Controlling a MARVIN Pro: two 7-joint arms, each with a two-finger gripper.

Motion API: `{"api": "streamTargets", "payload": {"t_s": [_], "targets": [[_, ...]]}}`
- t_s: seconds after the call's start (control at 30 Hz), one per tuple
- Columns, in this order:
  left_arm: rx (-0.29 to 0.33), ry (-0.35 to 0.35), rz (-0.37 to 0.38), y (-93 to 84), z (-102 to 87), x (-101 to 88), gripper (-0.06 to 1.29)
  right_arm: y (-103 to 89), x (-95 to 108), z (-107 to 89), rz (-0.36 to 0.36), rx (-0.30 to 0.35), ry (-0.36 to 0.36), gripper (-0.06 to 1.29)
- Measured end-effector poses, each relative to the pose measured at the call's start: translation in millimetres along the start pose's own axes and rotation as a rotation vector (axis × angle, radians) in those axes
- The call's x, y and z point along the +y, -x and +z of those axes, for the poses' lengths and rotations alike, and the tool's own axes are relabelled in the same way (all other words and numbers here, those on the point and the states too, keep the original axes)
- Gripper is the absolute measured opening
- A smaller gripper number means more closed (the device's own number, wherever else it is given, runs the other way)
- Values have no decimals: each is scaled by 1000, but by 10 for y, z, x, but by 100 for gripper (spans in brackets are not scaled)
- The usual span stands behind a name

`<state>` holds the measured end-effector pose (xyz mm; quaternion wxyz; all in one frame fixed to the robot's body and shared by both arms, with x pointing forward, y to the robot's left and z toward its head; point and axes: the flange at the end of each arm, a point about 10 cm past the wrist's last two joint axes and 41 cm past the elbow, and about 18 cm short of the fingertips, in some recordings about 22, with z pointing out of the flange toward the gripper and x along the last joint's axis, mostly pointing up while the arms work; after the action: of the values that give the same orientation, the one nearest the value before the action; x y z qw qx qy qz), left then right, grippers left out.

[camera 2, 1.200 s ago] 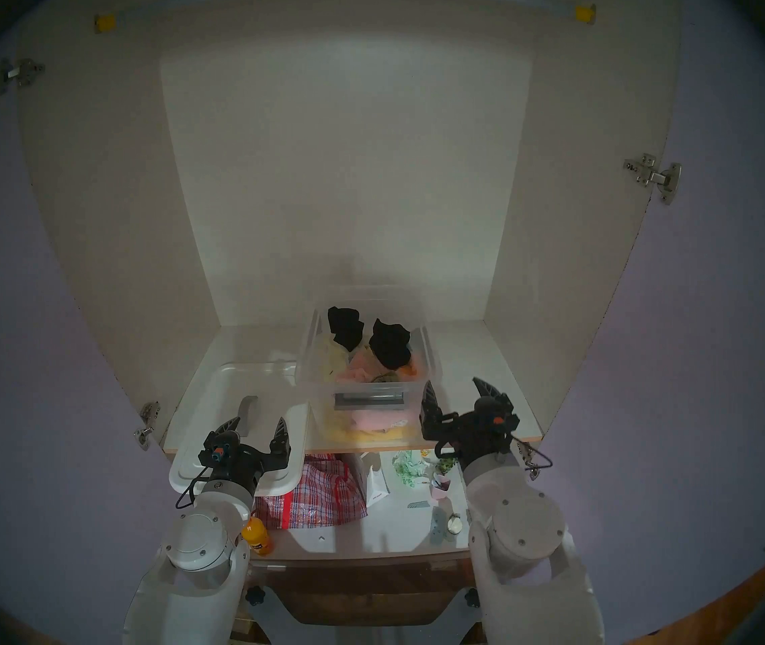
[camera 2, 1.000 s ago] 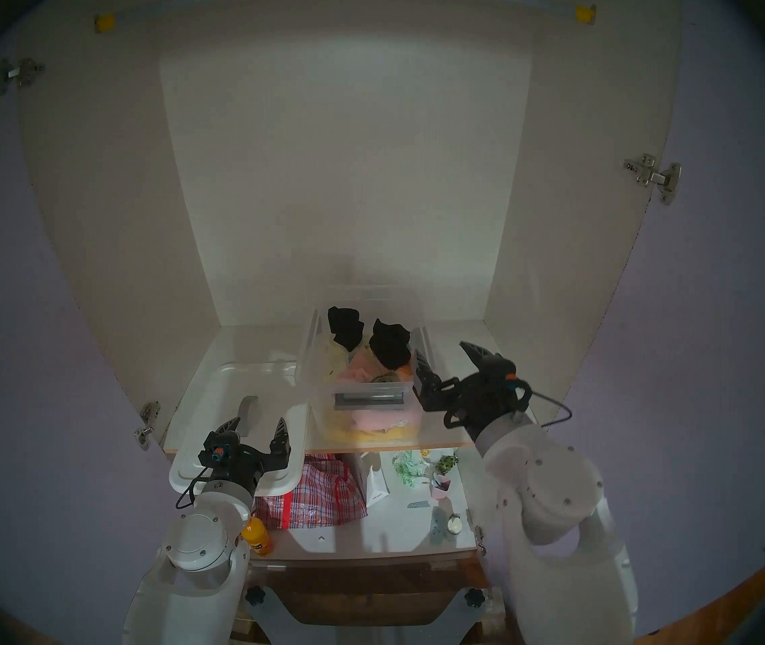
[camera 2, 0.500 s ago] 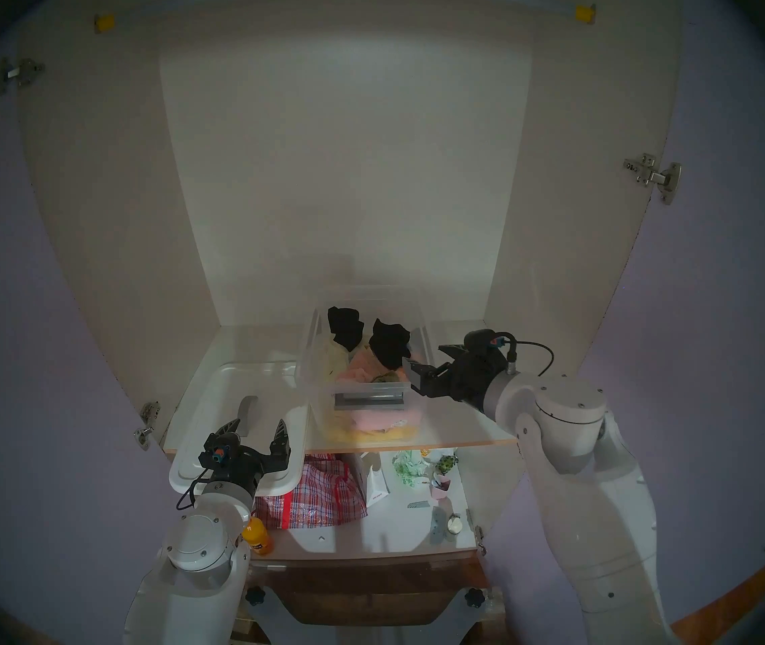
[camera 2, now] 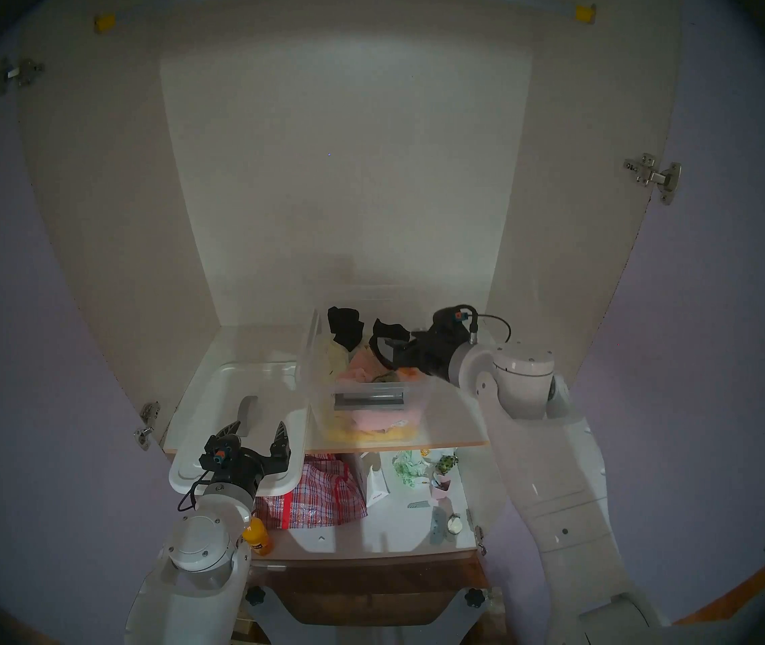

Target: Take socks out of the storage bin, place them on top of the cabinet, and put the lid back on the bin

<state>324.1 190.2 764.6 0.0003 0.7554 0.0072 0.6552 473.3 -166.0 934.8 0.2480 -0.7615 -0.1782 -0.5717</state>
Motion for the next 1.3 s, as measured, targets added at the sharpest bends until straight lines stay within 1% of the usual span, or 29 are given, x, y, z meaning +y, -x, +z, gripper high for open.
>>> {"api": "streamTargets", "payload": {"t_s": [0.03,0.13,0.17,0.3,0.43,0.53,0.83,0.93,1.0,1.1,1.27,1.3], "targets": [[0,-1,0,2,3,0,126,-69,-1,43,-6,-1,-7,125],[-1,-1,0,5,5,-1,126,-162,22,152,-11,-18,-15,125],[-1,-2,0,5,7,-1,126,-168,57,219,-4,-35,-17,125],[-2,-3,0,9,10,-1,126,-61,223,416,47,-105,-8,125],[-1,-4,0,7,14,-1,126,-82,314,552,73,-145,-9,125],[-1,-3,0,7,15,1,126,-127,352,619,84,-161,-11,125],[1,-4,0,0,16,4,126,-354,436,871,115,-224,-36,125],[0,-4,0,1,17,5,126,-348,403,1011,101,-285,-44,125],[-1,-5,0,8,17,5,126,-284,368,1132,90,-351,-45,125],[-2,-5,0,11,19,5,126,-241,377,1210,85,-403,-37,125],[-5,-6,1,24,20,4,126,-179,413,1340,37,-517,3,125],[-5,-6,1,25,20,4,126,-182,416,1353,28,-530,9,125]]}}
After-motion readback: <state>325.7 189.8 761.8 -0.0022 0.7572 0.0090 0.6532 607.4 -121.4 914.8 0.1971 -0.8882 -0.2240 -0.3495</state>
